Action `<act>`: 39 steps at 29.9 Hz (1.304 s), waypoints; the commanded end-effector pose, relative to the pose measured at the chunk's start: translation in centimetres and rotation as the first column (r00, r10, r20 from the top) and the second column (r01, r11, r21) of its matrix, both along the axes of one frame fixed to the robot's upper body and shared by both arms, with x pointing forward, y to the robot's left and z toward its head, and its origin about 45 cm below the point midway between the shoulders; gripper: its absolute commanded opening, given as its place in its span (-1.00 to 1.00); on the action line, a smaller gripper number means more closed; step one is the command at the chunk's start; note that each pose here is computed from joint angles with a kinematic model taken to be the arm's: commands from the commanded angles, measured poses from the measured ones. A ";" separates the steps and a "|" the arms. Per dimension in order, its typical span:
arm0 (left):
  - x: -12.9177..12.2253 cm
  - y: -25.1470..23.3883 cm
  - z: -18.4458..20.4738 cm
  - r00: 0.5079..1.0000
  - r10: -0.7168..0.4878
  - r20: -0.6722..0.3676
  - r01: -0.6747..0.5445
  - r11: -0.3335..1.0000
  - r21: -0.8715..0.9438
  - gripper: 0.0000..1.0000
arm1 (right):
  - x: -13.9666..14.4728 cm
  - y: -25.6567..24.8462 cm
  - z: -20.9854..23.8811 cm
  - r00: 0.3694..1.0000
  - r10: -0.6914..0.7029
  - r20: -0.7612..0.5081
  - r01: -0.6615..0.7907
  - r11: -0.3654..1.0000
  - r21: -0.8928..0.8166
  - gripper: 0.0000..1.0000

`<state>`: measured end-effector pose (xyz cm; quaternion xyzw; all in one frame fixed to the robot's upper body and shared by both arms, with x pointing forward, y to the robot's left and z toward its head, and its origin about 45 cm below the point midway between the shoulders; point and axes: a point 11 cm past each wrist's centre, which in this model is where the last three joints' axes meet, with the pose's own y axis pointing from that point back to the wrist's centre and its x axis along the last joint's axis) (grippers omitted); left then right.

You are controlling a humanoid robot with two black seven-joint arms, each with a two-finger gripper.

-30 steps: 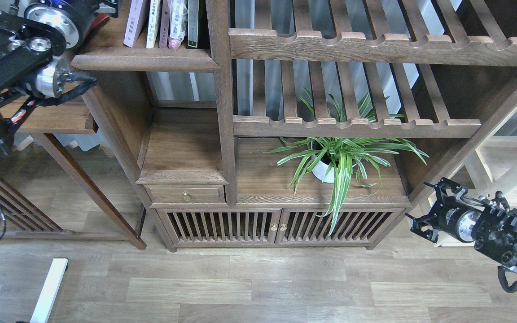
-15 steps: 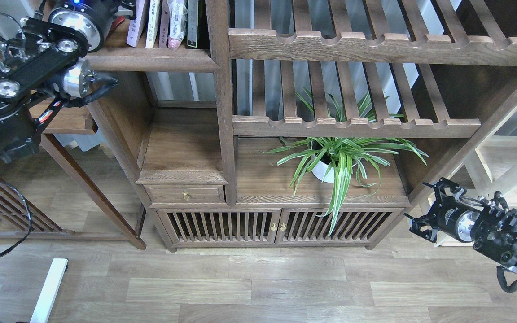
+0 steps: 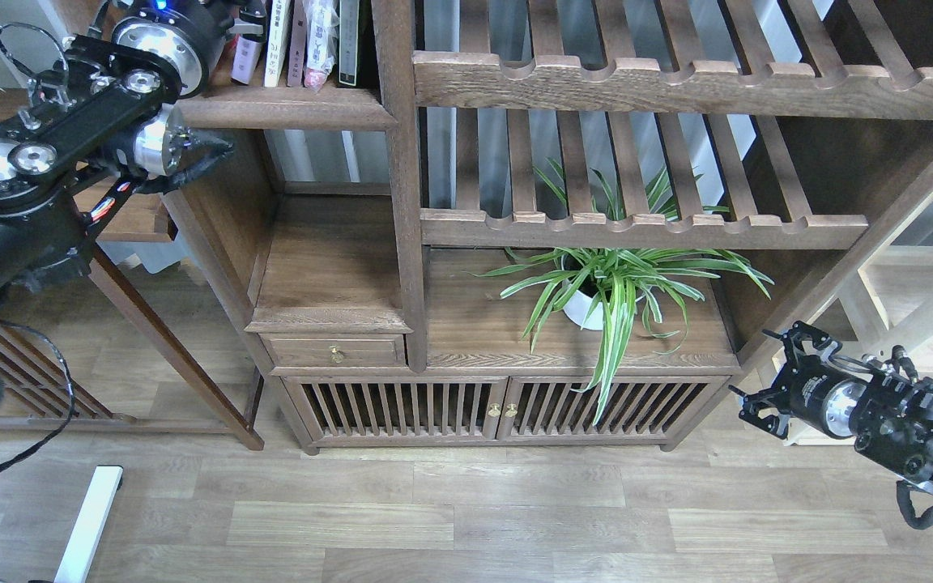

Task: Organize books on shelf
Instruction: 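Push the red book into the upper compartment with the left gripper, then press the red book deeper among the standing books with the left gripper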

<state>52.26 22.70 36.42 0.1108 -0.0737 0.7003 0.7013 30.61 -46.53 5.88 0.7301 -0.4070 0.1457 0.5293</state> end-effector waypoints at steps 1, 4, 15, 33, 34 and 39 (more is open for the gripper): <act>0.1 0.4 0.3 1.000 0.008 0.005 -0.008 1.000 -0.006 0.25 | 0.1 0.3 0.0 1.000 0.004 0.005 -0.004 1.000 0.003 0.91; 0.1 0.7 0.4 1.000 0.015 0.006 -0.015 1.000 -0.006 0.31 | 0.1 0.4 0.0 1.000 0.005 0.006 -0.005 1.000 0.005 0.91; -0.3 1.7 1.1 1.000 0.005 -0.001 -0.005 1.000 0.001 0.39 | 0.0 0.1 0.1 1.000 0.002 0.009 -0.002 1.000 -0.001 0.91; -0.6 1.9 1.8 1.000 -0.003 -0.004 0.003 1.000 -0.012 -1.00 | 0.2 0.2 0.2 1.000 0.004 0.013 -0.004 1.000 0.000 0.91; -0.6 1.9 2.2 1.000 -0.002 0.001 0.002 0.999 -0.034 -1.00 | 0.2 0.2 0.2 1.000 0.004 0.012 -0.004 1.000 0.001 0.91; -0.4 1.8 4.3 1.000 -0.001 0.031 0.004 0.995 -0.099 -1.00 | 0.1 0.2 0.1 1.000 0.004 0.012 -0.004 1.000 0.001 0.91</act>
